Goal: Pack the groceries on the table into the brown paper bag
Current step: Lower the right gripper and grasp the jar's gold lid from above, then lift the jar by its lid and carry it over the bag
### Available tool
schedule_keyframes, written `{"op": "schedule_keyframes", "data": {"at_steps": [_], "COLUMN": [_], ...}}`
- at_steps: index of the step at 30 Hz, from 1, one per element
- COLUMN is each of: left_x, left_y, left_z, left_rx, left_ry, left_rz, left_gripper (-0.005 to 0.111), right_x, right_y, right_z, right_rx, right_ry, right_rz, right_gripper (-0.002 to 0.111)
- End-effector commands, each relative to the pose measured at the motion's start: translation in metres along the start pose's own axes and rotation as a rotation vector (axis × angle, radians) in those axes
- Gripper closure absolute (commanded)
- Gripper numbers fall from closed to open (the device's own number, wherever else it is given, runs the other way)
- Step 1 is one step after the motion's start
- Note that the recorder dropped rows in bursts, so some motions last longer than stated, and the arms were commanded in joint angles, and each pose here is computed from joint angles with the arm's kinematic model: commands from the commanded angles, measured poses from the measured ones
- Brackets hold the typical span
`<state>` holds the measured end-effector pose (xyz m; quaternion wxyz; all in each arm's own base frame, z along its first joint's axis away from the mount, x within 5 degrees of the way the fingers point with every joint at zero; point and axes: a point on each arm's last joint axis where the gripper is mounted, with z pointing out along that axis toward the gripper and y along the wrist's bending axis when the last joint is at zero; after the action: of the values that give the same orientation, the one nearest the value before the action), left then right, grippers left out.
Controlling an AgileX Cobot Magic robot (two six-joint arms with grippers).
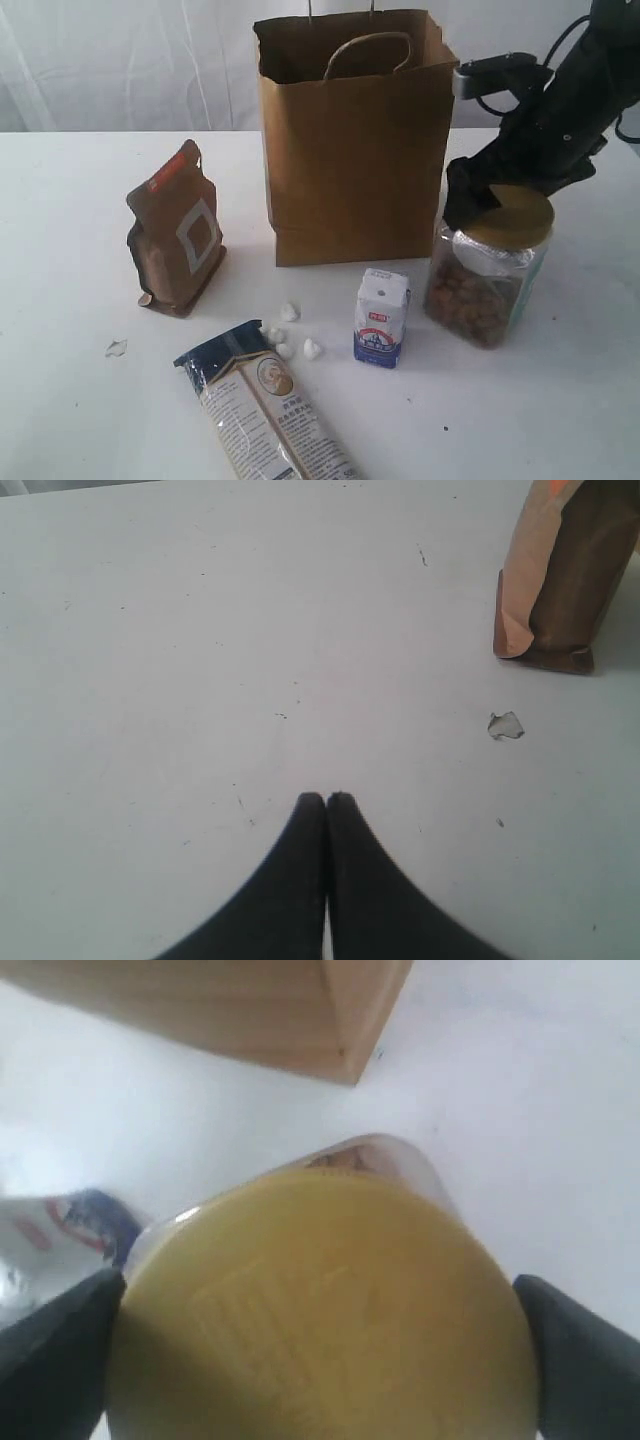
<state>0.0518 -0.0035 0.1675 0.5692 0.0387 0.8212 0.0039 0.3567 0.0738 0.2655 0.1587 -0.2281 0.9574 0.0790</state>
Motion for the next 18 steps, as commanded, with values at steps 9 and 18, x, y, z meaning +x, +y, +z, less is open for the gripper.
{"op": "schedule_keyframes", "data": {"at_steps": [9,18], "left_x": [0.001,0.001], "left_y": [0.000,0.000], "left_z": [0.000,0.000], "left_rx": [0.005,0.005], "left_ry": [0.000,0.000], "left_rz": [-0.007,-0.007], "left_gripper": [0.107,0.107], "right_x": [0.014,0.029], "right_y": [0.004,0.018], "right_z": [-0.044,-0.092], "right_rx": [0.087,0.088], "right_ry": [0.007,-0.013], "right_rz": [-0.047,-0.013], "right_gripper": [0.076,0.076]}}
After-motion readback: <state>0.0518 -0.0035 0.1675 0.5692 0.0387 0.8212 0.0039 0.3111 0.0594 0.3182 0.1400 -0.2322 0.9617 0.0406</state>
